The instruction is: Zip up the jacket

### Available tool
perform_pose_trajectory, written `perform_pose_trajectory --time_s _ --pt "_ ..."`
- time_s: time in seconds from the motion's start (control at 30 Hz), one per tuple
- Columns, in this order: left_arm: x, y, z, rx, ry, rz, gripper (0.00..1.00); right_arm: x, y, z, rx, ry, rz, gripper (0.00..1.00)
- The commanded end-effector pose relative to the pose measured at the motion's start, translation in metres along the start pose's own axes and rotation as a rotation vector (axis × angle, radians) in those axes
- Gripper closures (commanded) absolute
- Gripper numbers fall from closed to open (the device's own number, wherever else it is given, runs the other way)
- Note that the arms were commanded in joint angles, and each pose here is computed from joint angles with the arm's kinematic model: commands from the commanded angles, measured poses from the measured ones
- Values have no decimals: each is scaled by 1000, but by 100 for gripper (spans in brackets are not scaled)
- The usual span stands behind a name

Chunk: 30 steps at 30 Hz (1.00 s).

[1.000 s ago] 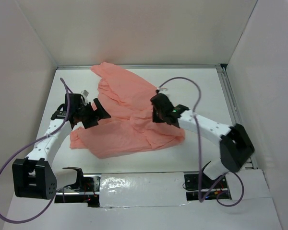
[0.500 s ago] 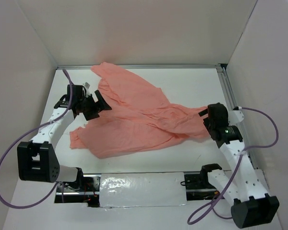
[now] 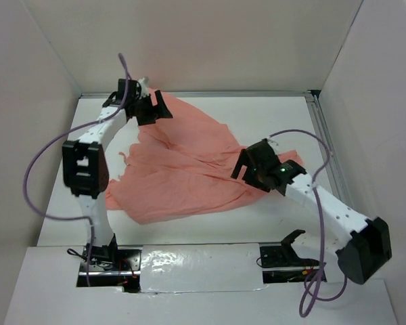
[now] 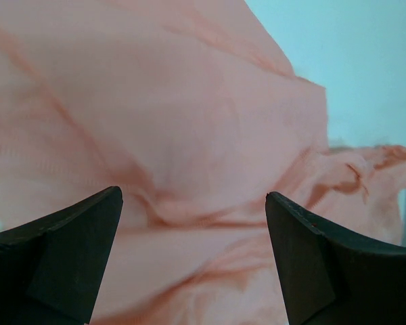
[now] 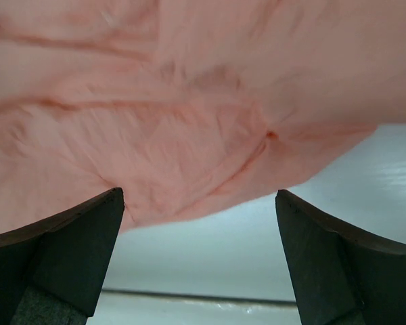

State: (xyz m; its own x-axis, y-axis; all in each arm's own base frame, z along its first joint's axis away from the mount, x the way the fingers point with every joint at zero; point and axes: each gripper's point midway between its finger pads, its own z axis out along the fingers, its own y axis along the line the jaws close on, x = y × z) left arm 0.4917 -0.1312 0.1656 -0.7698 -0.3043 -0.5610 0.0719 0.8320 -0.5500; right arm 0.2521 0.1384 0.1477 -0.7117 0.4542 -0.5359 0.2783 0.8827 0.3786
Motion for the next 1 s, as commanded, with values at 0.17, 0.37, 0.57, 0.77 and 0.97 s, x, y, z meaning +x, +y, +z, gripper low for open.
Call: perform_pose_trajectory --time_s 0.17,0.37,0.57,0.77,0.97 --pt "27 25 78 -38 183 20 1 52 -25 69 155 239 -1 0" --pt "117 55 48 -58 328 -179 1 -2 -56 121 367 227 -16 0" --pt "228 24 -5 -109 510 -256 2 -71 -41 191 359 300 6 0" --pt "319 -78 -97 86 716 -178 1 -183 11 274 175 200 -52 0" --pt "313 -140 -154 245 604 33 1 -263 102 215 -252 -46 -114 0"
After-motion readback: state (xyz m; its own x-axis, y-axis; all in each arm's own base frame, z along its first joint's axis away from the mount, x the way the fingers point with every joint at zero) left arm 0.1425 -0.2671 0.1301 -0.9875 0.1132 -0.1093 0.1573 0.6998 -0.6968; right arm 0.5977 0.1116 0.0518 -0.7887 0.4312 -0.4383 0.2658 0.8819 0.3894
